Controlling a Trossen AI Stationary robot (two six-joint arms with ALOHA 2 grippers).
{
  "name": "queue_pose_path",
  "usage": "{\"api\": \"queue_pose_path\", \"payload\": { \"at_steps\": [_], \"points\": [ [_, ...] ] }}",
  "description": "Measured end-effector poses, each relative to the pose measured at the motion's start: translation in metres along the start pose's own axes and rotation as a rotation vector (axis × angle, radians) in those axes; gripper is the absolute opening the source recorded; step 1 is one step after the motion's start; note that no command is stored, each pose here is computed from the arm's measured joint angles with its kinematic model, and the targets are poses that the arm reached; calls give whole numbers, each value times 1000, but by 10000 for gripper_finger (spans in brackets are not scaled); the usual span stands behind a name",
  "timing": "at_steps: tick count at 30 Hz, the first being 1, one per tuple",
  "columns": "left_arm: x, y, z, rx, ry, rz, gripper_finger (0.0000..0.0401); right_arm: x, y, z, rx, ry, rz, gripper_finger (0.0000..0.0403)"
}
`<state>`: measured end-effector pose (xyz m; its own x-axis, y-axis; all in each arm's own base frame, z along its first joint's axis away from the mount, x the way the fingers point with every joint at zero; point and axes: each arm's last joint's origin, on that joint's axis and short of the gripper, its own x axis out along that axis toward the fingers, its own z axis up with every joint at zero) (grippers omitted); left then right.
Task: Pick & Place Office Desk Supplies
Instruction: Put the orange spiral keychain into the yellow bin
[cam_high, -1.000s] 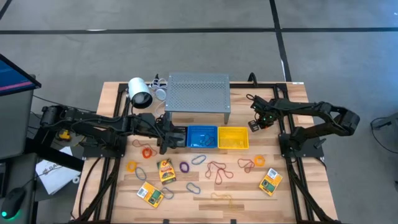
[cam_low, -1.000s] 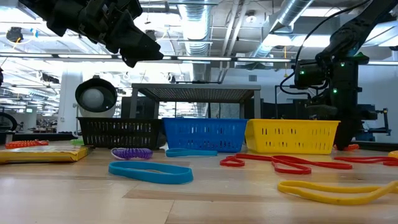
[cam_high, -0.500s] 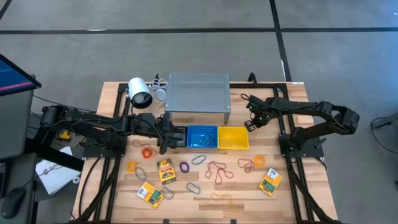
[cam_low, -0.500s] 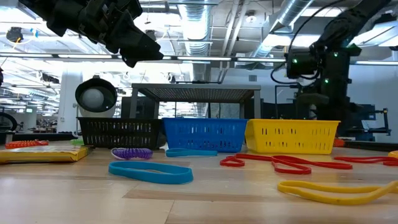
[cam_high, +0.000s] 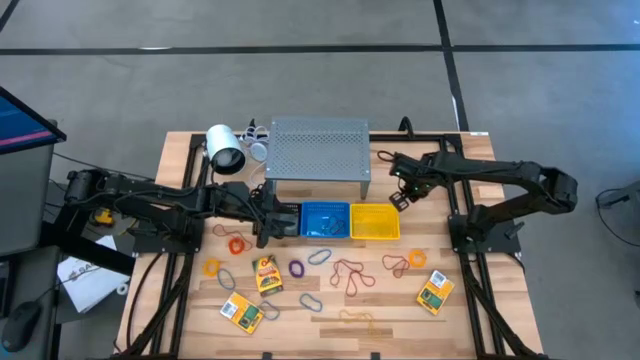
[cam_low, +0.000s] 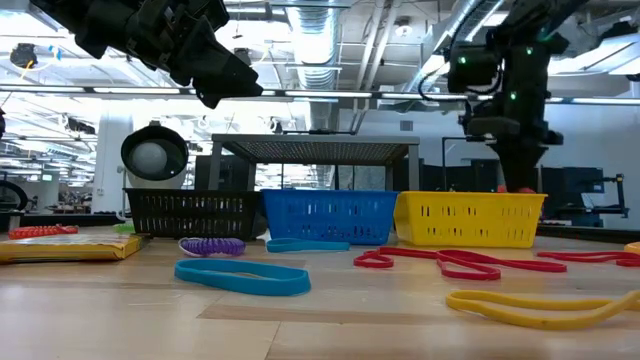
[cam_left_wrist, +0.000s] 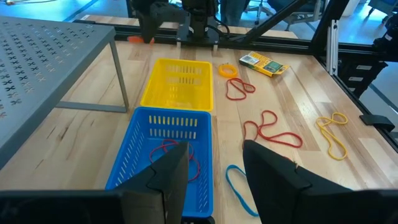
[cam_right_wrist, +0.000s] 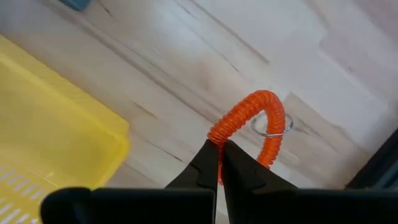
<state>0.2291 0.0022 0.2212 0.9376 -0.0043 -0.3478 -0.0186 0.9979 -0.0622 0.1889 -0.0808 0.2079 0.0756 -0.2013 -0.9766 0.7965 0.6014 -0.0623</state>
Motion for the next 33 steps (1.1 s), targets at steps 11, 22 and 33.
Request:
{"api": "queue_pose_path", "payload": {
  "at_steps": [11,22,33],
  "points": [
    [0,0,0,1,0,0,149,-25,27,3,-97,-102,79,1],
    [0,0,0,3,0,0,149,-36,60,-5,-195,-198,235,1],
    [0,0,0,3,0,0,149,-27,89,-9,-271,-228,287,5]
  ]
}}
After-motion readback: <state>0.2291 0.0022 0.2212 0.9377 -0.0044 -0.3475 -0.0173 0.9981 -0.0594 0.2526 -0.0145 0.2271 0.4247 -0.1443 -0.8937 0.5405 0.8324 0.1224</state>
